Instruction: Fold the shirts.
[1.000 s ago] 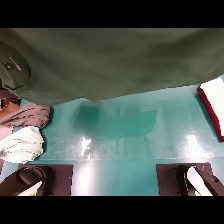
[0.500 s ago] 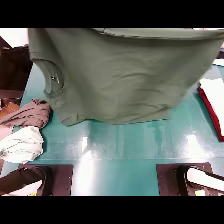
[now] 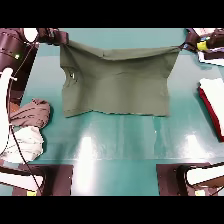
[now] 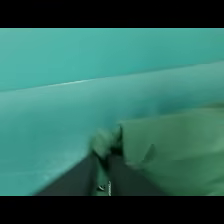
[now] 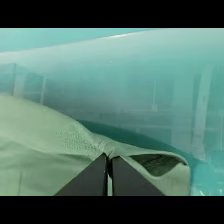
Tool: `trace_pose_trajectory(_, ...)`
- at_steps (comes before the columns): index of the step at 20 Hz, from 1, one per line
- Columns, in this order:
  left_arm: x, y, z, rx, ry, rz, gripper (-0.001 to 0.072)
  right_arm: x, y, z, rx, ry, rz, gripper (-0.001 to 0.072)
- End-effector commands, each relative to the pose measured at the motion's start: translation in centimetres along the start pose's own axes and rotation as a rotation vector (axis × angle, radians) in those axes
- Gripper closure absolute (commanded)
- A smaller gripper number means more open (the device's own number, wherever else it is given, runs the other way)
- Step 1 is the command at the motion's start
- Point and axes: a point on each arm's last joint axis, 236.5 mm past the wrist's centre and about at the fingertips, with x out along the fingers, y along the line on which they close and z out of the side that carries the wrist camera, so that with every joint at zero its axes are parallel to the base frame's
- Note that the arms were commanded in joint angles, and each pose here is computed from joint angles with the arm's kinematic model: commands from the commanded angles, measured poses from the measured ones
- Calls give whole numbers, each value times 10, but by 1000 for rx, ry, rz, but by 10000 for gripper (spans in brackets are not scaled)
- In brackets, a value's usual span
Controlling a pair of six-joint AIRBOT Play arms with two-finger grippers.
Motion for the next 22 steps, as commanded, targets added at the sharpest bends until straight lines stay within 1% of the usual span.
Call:
trace_pose_trajectory(1, 14, 2, -5, -25, 11, -29, 251, 28, 3, 6, -9, -41, 4, 370)
trace_pose_trajectory(2, 13, 9, -8, -31, 28, -18, 251, 27, 3, 7, -9, -41, 3, 262)
trace_pose_trajectory(3, 10, 19, -12, -43, 51, -4, 251, 21, 2, 8, -7, -42, 3, 263)
trace_pose_trajectory(4, 7, 31, -20, -56, 93, 16, 251, 12, 1, 9, -5, -44, 2, 266)
trace_pose_trajectory(5, 4, 45, -31, -71, 144, 38, 251, 3, 0, 10, -6, -42, 0, 303)
trace_pose_trajectory(6, -1, 61, -46, -93, 212, 61, 251, -8, 0, 11, -7, -44, -2, 379)
trace_pose_trajectory(7, -5, 72, -63, -123, 282, 70, 251, -20, -1, 11, -10, -40, -6, 407)
trace_pose_trajectory(9, -15, 85, -95, -193, 417, 42, 253, -41, -1, 10, -34, -34, -12, 407)
trace_pose_trajectory(11, -21, 81, -123, -226, 526, -40, 422, -59, 3, 5, -63, -19, -12, 407)
trace_pose_trajectory(13, -25, 69, -155, -243, 638, -119, 420, -71, 10, -1, -96, 5, -6, 407)
trace_pose_trajectory(15, -25, 55, -188, -255, 733, -166, 420, -77, 15, -7, -120, 24, 0, 407)
trace_pose_trajectory(18, -30, 31, -234, -289, 802, -245, 418, -80, 22, -17, -131, 61, 11, 407)
trace_pose_trajectory(19, -33, 28, -253, -298, 831, -248, 366, -79, 24, -21, -134, 75, 15, 407)
trace_pose_trajectory(20, -38, 25, -273, -307, 858, -246, 234, -79, 26, -23, -138, 83, 18, 407)
trace_pose_trajectory(21, -41, 22, -291, -318, 874, -241, 201, -79, 27, -23, -138, 84, 19, 407)
trace_pose_trajectory(22, -41, 20, -305, -335, 877, -237, 200, -78, 29, -24, -142, 87, 22, 407)
